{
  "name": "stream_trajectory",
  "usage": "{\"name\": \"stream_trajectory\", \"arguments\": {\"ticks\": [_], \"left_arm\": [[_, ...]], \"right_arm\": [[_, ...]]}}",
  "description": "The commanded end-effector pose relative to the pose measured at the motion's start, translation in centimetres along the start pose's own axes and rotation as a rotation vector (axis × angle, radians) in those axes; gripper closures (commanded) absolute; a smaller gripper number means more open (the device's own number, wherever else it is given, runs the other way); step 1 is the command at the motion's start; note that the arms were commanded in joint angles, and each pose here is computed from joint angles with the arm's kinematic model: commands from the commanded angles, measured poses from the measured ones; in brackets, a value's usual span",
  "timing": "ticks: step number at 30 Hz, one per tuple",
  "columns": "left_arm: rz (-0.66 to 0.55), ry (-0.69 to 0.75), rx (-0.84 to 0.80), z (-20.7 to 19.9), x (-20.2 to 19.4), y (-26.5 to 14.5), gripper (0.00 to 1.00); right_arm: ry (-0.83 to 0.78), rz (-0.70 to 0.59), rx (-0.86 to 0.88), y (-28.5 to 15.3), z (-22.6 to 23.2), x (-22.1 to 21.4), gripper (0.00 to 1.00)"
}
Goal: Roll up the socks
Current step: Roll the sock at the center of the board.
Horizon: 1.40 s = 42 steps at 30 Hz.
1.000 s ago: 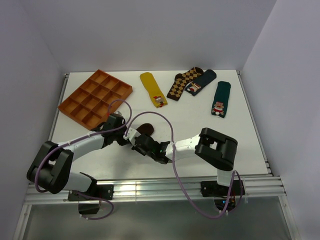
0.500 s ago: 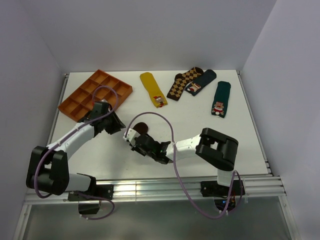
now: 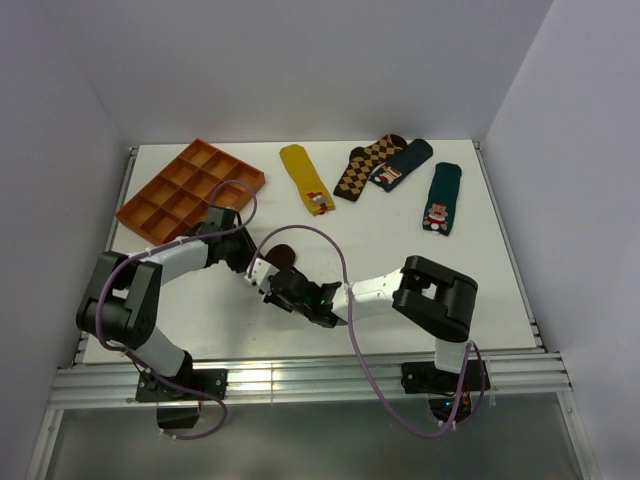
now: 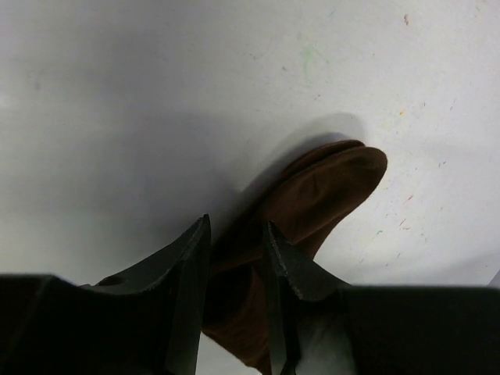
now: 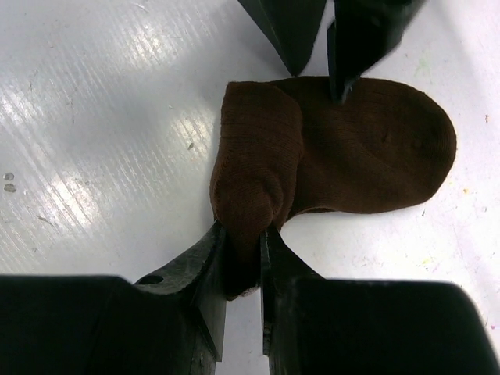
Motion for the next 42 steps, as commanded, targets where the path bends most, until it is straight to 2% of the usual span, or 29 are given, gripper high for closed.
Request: {"name": "stream_trajectory", "arguments": {"ticks": [1,3,6,9,10,14,24,35,42], "left_arm": [[-0.02,0.054,-0.09,-2.1,0.5,0.5,0.63],[-0.014,0.055,-0.076,-1.7,0.4,1.0,0.64],[0.01,0.056,-0.056,-1.1,-0.2,2.0,0.71],[0.024,0.067,-0.042,-0.8,-0.8,2.8,0.83],[0.034,0.07,-0.037,-0.7,-1.1,3.1,0.9],[0.056,0.091,-0.043,-0.7,-2.0,3.5,0.98],[0.106,0.117,-0.061,-1.0,-4.0,4.0,1.0],[0.131,0.115,-0.073,-1.3,-4.5,4.1,0.99],[0.093,0.139,-0.111,-2.1,-3.9,3.8,0.94]], "right_arm": [[-0.032,0.019,0.014,-0.9,-0.1,0.6,1.0],[-0.034,0.014,0.015,-1.0,-0.2,0.7,1.0],[-0.04,0.011,0.014,-1.1,-0.3,0.9,1.0],[-0.05,-0.006,0.0,-1.4,-0.7,1.4,1.0],[-0.052,-0.009,-0.009,-1.5,-0.9,1.6,1.0],[-0.083,-0.038,-0.06,-2.3,-2.2,2.7,1.0],[-0.148,-0.053,-0.091,-2.1,-2.7,3.7,1.0],[-0.076,-0.04,0.025,-0.7,0.0,1.1,1.0],[0.019,-0.012,0.134,-0.2,1.2,-0.5,1.0]]}}
Point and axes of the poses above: each gripper's point midway between its finger pads, its own y axis out along the fingers, its own z axis along the line the jaws close on, x = y × z, the point moved 5 cm from there along -y, back along the fingers, and after that the axes turned 9 degrees about -y, right-handed, at the moved point
